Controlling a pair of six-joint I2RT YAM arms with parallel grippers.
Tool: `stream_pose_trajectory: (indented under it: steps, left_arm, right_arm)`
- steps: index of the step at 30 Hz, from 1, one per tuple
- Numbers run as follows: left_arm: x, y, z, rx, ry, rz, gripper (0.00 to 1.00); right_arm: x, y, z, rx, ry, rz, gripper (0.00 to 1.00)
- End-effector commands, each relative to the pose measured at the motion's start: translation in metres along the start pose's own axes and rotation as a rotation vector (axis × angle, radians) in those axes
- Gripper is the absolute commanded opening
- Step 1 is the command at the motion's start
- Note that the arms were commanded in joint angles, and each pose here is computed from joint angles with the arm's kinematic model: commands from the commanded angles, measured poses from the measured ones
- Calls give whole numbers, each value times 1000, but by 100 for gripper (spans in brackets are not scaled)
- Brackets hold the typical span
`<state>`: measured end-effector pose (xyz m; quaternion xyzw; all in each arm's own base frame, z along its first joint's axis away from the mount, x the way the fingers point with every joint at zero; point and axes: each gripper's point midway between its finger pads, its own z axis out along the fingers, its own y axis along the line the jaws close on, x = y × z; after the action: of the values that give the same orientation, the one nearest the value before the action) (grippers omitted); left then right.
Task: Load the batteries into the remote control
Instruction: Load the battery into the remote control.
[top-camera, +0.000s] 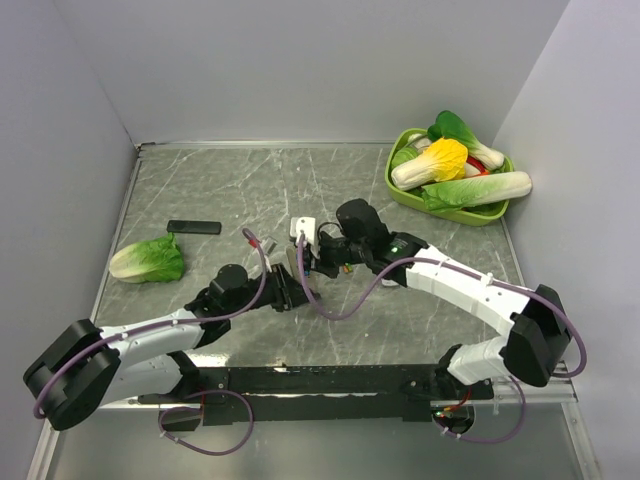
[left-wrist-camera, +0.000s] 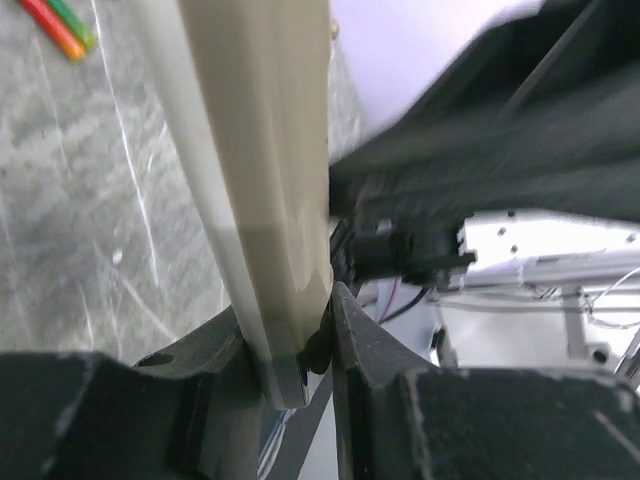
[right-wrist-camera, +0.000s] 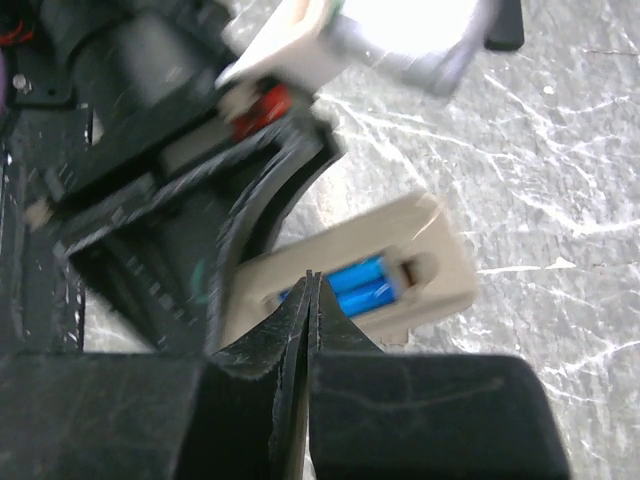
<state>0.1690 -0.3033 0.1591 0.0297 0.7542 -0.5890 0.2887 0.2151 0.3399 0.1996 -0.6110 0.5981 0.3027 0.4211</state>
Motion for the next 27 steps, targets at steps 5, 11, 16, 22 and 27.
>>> stream_pose_trajectory:
  steps: [5,11,16,22,27]
  left_arm:
    - [9,-89,-7,302,88,251,2]
    - [-4,-60,-7,153,1,266,2]
    - [-20,-20,-14,14,-82,232,1]
    - [-34,14,-30,-83,-154,210,2]
    - [-51,43,-50,-245,-256,209,2]
  right_arm:
    - [-30,-22,13,29,-34,66,0]
    - [-46,-23,-9,95,-80,80,0]
    - [-57,-33,-42,220,-147,144,25]
    - [-41,-58,-80,400,-169,306,82]
    - [6,-61,-70,396,-42,407,88]
